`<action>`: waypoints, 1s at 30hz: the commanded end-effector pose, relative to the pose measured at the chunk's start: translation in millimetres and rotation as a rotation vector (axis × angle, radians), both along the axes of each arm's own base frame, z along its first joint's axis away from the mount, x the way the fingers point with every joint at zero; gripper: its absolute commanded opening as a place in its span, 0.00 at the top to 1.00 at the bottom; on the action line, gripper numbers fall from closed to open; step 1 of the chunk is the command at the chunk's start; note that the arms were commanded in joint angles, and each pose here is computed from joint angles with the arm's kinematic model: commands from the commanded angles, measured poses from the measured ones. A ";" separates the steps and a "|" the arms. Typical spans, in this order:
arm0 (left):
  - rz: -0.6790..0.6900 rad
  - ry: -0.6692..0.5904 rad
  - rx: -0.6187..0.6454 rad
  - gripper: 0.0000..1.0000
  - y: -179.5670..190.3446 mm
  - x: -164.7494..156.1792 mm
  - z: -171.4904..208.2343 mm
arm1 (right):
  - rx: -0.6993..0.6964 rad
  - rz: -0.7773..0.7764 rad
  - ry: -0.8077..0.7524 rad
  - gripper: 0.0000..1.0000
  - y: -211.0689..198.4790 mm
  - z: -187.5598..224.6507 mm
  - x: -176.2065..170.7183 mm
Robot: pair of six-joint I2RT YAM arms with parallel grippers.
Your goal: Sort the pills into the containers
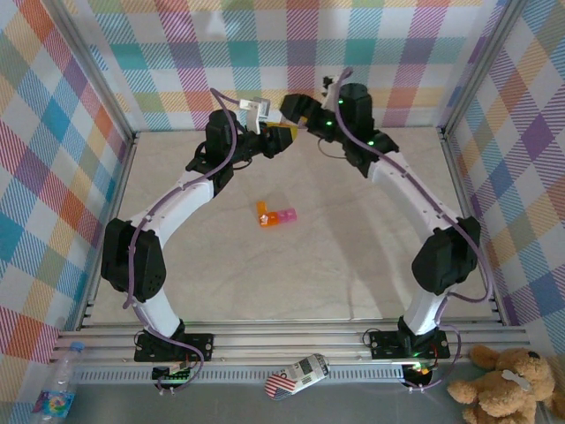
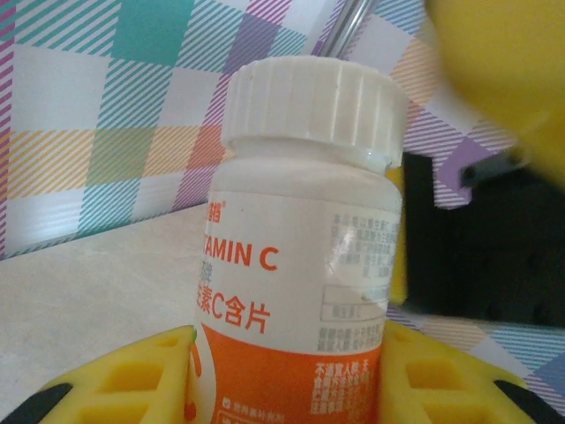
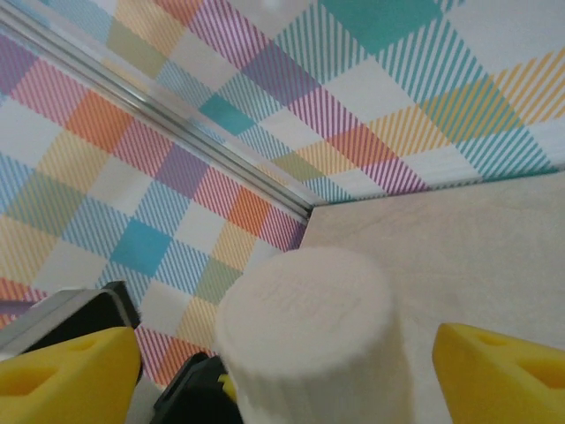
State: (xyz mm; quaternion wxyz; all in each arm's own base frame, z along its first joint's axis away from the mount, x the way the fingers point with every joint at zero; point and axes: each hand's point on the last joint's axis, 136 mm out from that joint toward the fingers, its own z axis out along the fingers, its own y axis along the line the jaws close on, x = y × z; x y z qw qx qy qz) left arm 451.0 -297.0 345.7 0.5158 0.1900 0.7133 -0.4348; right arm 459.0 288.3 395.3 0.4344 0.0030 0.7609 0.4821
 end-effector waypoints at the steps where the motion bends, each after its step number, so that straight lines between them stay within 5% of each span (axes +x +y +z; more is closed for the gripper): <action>1: -0.051 -0.095 -0.041 1.00 3.2 -6.8 36.1 | 0.033 0.088 -0.113 0.12 -31.0 45.6 -27.6; 7: -0.179 -0.081 -0.067 1.00 -0.2 -21.1 44.2 | 0.036 0.136 -0.110 0.11 -54.4 40.1 -18.7; 18: -0.360 -0.020 -0.108 1.00 -14.7 -37.5 44.6 | 0.062 0.404 -0.150 0.15 -5.1 54.0 -25.7; 30: -0.364 -0.009 -0.108 1.00 -15.1 -37.7 42.4 | 0.065 0.445 -0.113 0.39 8.2 40.7 -27.2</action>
